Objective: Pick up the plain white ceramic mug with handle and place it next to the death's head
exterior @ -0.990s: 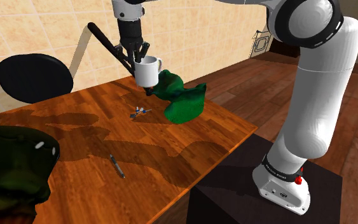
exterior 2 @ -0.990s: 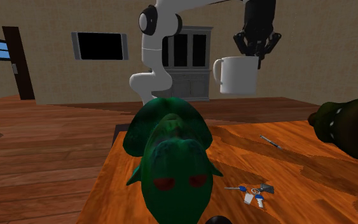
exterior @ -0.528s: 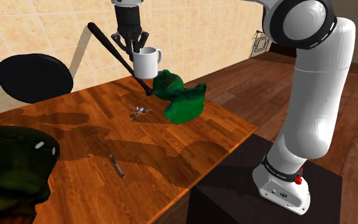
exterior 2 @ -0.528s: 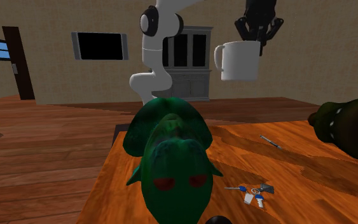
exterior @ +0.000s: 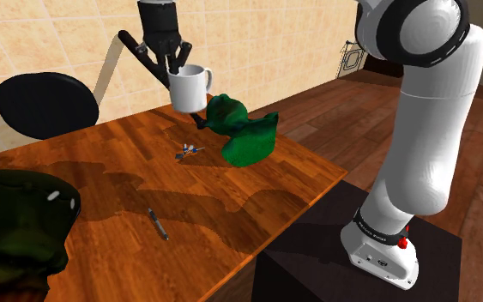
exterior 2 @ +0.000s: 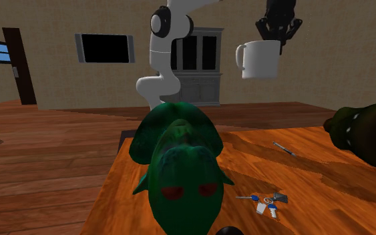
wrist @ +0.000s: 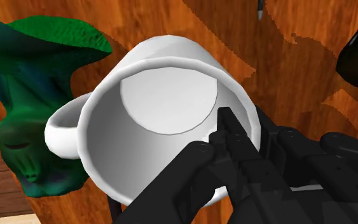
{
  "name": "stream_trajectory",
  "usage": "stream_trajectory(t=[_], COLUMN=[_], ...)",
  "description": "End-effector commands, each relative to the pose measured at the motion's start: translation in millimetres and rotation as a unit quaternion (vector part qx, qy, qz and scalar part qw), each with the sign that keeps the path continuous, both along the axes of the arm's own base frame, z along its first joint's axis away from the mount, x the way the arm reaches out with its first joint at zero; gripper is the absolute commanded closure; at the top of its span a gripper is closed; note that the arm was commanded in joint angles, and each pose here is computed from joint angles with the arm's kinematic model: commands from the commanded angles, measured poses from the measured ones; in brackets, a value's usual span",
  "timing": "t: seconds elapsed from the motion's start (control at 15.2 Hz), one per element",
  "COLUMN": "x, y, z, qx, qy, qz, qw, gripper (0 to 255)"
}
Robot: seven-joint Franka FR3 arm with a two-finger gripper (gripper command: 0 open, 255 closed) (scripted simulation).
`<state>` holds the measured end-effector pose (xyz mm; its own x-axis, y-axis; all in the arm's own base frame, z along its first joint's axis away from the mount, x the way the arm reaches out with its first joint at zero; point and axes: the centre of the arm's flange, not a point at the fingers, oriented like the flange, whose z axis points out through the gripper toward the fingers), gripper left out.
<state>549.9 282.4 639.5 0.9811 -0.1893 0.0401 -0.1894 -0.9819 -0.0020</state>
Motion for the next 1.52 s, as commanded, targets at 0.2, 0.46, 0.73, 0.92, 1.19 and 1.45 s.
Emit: stream_trajectory(t=[0.2,0.46,0.73,0.92,1.19,1.45], x=[-41.2,-72.6,-104.1,-127.7,-159.2,-190.7], y=[49.6,92.0,134.4,166.2,208.6,250.9], z=[1.3,1.4,1.5,1.5,1.6,1.7], qx=[0.000,0.000,0.000,0.000,0.000,0.000], qy=[0.000,0.000,0.000,0.000,0.000,0.000], qz=[-0.001,-0.001,-0.001,-0.001,-0.001,-0.001], qw=[1.0000,1.0000,1.0000,1.0000,1.0000,1.0000], gripper=[255,255,255,255,255,255])
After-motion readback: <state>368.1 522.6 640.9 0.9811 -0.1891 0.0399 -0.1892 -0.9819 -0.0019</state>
